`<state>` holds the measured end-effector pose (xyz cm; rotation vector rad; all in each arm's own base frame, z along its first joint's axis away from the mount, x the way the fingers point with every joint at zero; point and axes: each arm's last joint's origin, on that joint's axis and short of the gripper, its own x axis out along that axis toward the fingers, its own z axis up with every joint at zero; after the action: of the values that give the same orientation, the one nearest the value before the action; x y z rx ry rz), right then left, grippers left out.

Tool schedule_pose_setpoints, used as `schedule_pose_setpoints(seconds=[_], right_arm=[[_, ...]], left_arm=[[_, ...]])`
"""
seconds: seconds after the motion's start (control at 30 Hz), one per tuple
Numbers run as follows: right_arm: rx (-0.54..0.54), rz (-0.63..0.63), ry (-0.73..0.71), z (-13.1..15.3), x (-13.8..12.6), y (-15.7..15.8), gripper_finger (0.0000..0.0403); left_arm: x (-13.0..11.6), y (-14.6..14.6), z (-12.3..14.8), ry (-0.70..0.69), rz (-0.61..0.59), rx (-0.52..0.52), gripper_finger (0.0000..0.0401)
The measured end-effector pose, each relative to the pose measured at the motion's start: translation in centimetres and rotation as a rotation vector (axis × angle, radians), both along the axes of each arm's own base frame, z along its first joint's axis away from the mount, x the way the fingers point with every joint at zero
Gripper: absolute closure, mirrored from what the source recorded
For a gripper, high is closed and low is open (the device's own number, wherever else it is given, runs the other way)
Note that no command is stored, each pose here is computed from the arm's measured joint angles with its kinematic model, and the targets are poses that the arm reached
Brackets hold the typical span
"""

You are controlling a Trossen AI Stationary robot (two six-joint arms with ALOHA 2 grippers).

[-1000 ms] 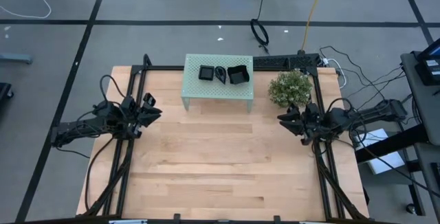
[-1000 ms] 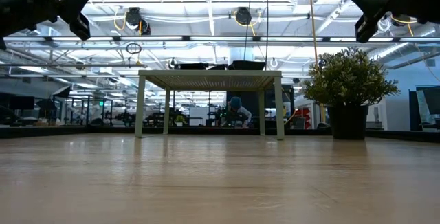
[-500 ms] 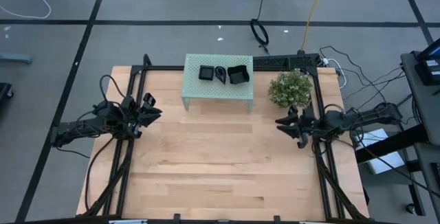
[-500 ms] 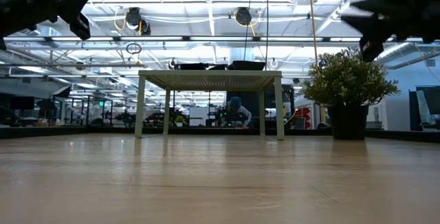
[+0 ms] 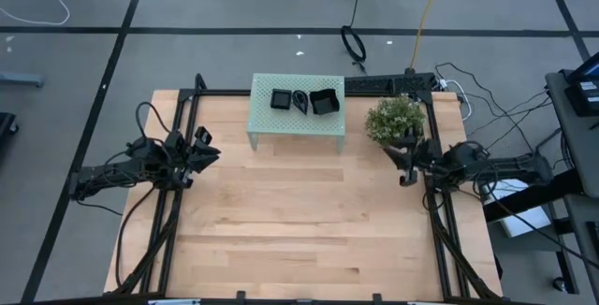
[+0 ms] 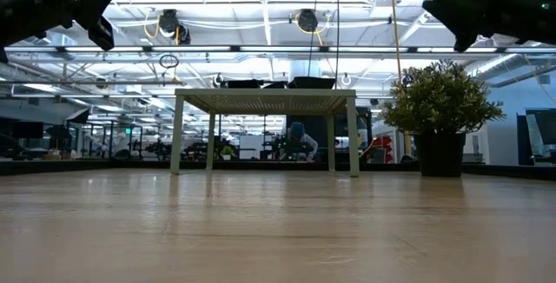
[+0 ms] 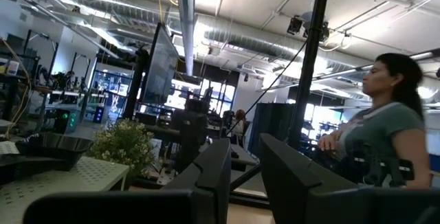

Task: Pick & Place Mini shaped plates
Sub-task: Return to Home Position

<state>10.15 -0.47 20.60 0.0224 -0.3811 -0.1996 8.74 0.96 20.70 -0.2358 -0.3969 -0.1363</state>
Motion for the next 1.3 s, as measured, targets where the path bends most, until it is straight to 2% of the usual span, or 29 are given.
schedule_pose_setpoints(seconds=[0.13, 1.3], right_arm=[[-0.043, -0.046, -0.021, 0.28, -0.13, -0.28, 0.0289], [-0.04, -0.044, -0.002, 0.09, -0.05, -0.28, 0.0289]], left_arm=[[0.0, 0.0, 0.0, 0.0, 0.0, 0.0, 0.032], [0.0, 0.01, 0.01, -0.001, 0.001, 0.0, 0.032]])
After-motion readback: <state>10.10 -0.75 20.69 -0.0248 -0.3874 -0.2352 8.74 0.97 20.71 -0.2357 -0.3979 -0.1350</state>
